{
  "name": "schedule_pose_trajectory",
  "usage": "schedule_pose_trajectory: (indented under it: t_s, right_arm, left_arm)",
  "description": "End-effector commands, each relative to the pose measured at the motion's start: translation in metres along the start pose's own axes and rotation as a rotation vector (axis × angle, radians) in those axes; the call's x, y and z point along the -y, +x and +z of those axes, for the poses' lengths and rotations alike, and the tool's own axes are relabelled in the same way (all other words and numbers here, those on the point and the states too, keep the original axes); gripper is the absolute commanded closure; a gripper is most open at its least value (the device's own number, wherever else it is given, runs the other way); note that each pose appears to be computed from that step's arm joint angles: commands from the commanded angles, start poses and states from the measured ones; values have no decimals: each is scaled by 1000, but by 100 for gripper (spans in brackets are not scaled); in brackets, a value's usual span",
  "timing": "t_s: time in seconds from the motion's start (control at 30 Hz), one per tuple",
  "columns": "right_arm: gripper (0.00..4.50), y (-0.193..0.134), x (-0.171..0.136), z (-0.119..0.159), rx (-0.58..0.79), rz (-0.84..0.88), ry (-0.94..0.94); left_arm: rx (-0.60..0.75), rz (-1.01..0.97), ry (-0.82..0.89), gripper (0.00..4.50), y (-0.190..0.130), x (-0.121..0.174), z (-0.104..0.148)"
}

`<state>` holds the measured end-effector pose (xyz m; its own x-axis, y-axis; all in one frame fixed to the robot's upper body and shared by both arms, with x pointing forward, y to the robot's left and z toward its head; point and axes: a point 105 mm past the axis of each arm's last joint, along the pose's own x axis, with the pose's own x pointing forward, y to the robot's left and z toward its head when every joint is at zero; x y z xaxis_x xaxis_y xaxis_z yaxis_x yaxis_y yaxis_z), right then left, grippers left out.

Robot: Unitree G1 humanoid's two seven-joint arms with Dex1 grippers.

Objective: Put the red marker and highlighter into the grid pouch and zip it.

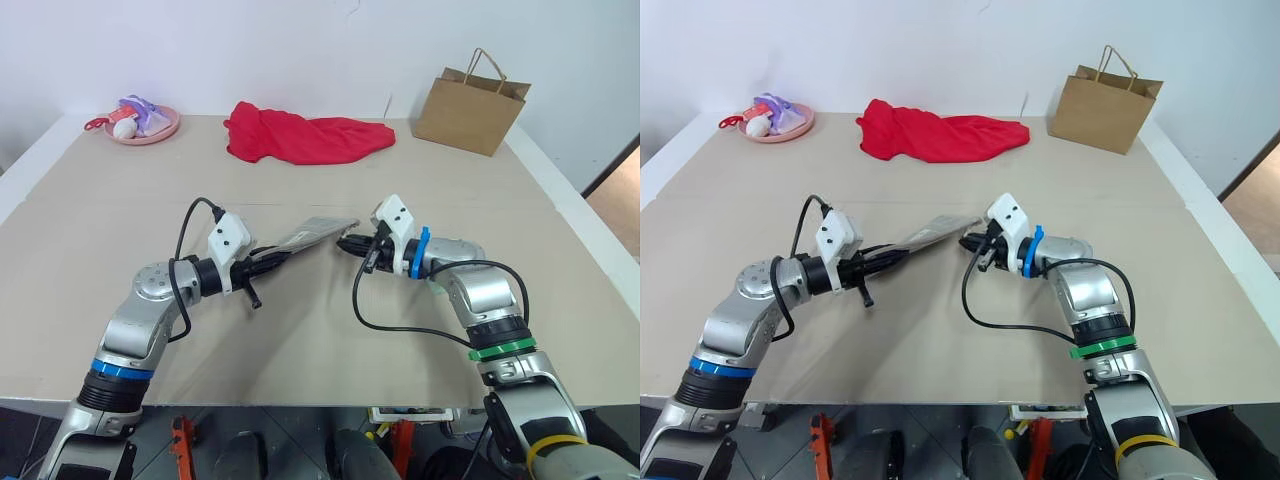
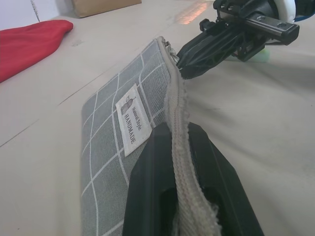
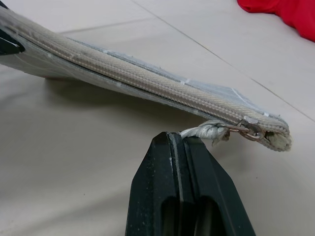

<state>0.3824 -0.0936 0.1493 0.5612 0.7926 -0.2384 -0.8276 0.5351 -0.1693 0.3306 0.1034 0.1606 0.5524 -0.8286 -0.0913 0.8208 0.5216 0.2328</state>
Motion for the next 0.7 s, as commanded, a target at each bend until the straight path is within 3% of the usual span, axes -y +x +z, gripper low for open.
schedule_pose_trajectory:
  t_s: [0.03, 0.43, 0.7]
  right_arm:
    - [440, 1, -9, 16, 27, 37, -67]
    - [440, -6, -51, 29, 49, 221, -120]
    - [440, -10, -3, 22, 1, -3, -104]
  left_arm:
    - [23, -23, 59, 450, 0, 4, 12]
    - [20, -43, 58, 450, 1, 10, 12]
    - [21, -53, 54, 450, 3, 12, 12]
